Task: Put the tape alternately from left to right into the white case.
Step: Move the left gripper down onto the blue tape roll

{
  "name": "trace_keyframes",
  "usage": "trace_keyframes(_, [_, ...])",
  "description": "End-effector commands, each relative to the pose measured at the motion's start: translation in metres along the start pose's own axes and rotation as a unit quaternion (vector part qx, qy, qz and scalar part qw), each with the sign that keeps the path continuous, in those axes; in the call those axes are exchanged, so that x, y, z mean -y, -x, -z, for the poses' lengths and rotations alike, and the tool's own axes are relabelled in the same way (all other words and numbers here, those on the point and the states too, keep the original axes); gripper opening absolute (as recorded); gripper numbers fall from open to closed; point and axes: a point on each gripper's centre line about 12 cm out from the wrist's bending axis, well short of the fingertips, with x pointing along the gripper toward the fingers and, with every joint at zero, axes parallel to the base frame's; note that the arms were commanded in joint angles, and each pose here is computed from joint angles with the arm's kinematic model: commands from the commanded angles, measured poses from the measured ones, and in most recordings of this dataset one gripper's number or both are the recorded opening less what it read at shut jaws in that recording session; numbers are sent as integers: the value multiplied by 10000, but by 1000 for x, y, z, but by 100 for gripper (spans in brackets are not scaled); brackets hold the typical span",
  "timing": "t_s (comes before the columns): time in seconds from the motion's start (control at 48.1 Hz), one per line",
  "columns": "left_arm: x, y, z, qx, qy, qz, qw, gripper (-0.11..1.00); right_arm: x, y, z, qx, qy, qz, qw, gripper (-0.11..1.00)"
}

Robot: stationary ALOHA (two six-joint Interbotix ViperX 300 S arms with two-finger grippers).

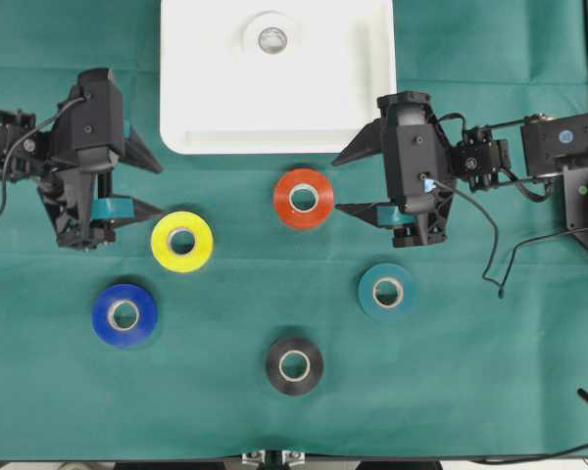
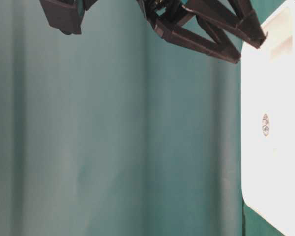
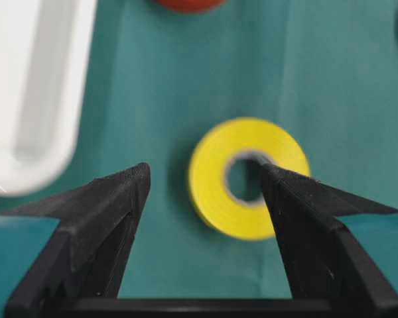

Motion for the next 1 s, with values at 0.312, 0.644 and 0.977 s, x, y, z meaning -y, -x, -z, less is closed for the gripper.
trace_keyframes(0.312, [28,2,12,-159,381,355,9985,95,-2,0,-4,171,9,-54,9998,72])
trace_keyframes(0.644, [38,2,35,-556,549,423,9960,95,-2,0,1,184,17,-74,9998,72])
trace_keyframes(0.977, [69,-1,61,-1006,187,731,9921,95,-3,-1,-1,288,25,-106,9995,72])
